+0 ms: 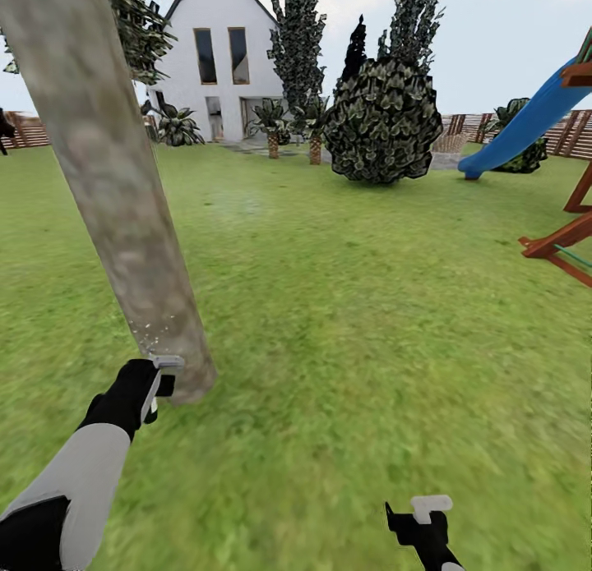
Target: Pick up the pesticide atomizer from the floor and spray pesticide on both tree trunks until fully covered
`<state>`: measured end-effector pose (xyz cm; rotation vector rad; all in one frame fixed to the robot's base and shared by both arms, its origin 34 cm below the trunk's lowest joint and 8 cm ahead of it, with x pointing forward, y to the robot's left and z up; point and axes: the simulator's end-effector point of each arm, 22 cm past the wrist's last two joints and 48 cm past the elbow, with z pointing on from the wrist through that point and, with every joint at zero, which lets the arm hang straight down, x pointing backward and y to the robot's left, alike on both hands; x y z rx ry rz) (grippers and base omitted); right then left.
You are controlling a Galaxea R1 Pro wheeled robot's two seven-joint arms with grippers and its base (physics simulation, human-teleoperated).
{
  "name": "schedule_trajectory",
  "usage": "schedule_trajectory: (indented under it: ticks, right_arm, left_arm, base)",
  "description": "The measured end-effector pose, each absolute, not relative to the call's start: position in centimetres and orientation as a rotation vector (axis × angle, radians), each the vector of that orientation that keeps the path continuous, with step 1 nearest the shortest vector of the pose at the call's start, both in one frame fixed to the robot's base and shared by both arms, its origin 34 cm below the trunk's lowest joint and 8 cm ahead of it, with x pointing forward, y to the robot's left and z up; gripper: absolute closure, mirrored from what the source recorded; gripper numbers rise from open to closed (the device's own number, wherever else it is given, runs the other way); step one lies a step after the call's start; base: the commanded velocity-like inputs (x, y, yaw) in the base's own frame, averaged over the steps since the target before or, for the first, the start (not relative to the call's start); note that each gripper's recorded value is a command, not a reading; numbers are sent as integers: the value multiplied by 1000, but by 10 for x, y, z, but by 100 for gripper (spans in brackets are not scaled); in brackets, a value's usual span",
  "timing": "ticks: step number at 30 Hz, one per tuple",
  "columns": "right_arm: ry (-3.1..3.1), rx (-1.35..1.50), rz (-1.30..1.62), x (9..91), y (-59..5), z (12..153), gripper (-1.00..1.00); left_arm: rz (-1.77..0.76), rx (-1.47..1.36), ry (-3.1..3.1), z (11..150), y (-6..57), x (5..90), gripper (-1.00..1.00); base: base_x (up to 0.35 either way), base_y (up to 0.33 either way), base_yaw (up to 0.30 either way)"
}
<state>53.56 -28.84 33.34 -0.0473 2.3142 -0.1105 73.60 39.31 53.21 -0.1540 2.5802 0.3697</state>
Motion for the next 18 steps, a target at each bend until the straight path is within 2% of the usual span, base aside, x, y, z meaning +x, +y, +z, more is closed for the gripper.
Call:
schedule_trajectory:
  ticks: [5,8,16,18]
  right_arm:
    - [2314,-48,-110,535,-288,333,-100]
    - [2315,-48,-110,536,-288,333,-100]
    - [2314,-48,-111,536,-288,333,-100]
    - [2314,-48,-111,535,-288,333,-100]
  left_arm:
    - [356,-187,2580,531,397,734,100]
    - [355,-187,2579,531,397,734,100]
    - [354,-250,2623,503,413,704,100]
    - [351,-251,2626,501,412,702,100]
  base:
    - [164,-244,0]
    - [25,-271,41]
    - [65,-272,256]
    - [191,-233,50]
